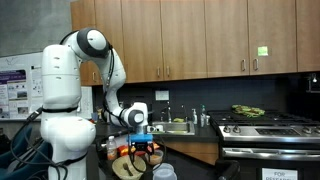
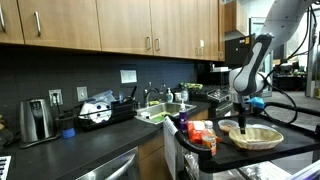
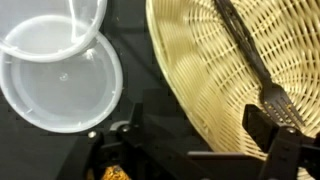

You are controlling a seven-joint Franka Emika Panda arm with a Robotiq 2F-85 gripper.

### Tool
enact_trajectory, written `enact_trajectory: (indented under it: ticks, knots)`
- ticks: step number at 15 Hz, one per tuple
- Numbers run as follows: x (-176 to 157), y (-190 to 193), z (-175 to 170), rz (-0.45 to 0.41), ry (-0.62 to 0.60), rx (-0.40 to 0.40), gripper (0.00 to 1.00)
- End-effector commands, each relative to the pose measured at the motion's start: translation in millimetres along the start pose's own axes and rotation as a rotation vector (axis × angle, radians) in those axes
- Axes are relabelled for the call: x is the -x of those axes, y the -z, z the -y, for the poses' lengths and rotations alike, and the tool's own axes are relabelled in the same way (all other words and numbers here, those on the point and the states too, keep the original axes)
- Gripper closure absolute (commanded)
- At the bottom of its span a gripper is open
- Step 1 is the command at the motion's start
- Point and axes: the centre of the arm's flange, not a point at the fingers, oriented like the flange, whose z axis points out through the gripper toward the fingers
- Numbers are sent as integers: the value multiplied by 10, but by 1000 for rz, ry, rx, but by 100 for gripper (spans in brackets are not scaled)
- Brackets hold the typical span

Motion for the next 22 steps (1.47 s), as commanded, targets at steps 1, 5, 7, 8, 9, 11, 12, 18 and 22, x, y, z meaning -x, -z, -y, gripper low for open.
enact_trajectory:
  ticks: [1, 5, 7, 8, 9, 11, 12, 18, 22]
  knots:
    - [622, -32, 368, -60, -34, 70, 0]
    - [595, 92, 278, -82, -50, 98, 0]
    - [588, 156, 243, -86, -49, 106, 0]
    - [589, 187, 226, -87, -47, 107, 0]
    - [592, 213, 223, -85, -43, 108, 0]
    - [583, 276, 215, -94, -42, 112, 0]
    - [575, 312, 214, -100, -43, 111, 0]
    - [494, 543, 289, -132, -38, 108, 0]
    - [404, 668, 462, -124, -36, 84, 0]
